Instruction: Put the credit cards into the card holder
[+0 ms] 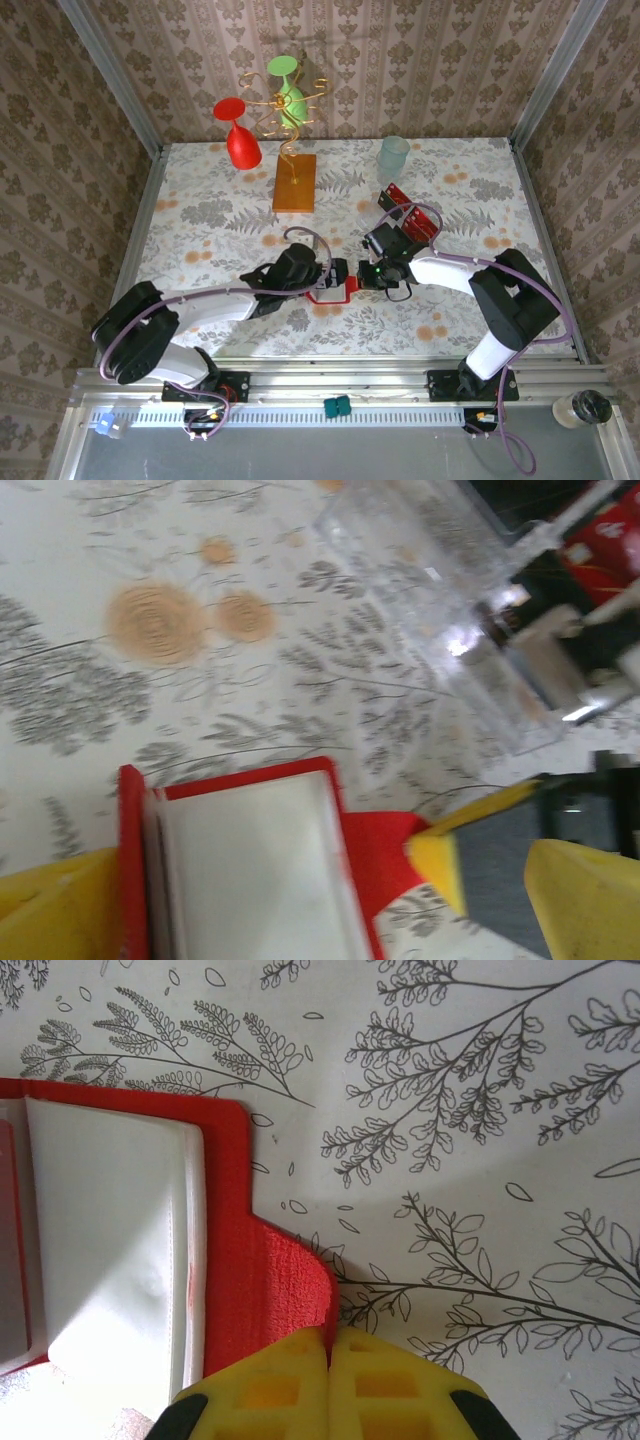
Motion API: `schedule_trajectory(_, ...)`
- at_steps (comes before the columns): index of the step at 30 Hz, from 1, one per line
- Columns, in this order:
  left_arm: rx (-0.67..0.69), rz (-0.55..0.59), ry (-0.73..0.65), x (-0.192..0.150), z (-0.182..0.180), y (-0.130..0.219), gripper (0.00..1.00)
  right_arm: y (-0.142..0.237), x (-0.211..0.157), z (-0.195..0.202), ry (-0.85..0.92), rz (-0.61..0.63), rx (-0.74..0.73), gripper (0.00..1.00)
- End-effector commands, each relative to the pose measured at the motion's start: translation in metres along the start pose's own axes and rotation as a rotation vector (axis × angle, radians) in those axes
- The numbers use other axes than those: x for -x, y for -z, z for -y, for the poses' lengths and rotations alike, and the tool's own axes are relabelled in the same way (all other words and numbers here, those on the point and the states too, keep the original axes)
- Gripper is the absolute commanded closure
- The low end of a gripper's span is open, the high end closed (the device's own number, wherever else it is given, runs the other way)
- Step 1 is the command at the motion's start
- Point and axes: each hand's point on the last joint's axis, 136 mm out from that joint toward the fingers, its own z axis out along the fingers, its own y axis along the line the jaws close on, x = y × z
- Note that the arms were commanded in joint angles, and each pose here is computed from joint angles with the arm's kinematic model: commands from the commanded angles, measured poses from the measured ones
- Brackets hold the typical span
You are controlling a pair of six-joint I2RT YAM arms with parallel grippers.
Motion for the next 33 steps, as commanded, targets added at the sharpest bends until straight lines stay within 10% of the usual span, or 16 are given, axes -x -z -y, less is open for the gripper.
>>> schedule_trajectory(1, -0.075, 0.006, 0.016, 0.004, 0.028, -0.006, 0.00, -0.006, -0.008, 0.001, -0.022, -0.028, 0.011, 1.00)
schedule_trajectory(13, -0.067, -0.014, 0.060, -0.022, 0.027, -0.026, 0.00, -0.006, -0.009, 0.002, -0.036, -0.024, 0.018, 0.99)
schedule_trajectory(20, -0.055, -0.021, 0.113, -0.043, 0.016, -0.038, 0.00, 0.000, -0.008, 0.001, -0.041, -0.014, 0.015, 0.82)
schedule_trajectory(33, -0.083, 0.040, 0.114, -0.001, 0.017, -0.008, 0.00, 0.057, 0.011, -0.013, -0.036, 0.092, 0.035, 0.65)
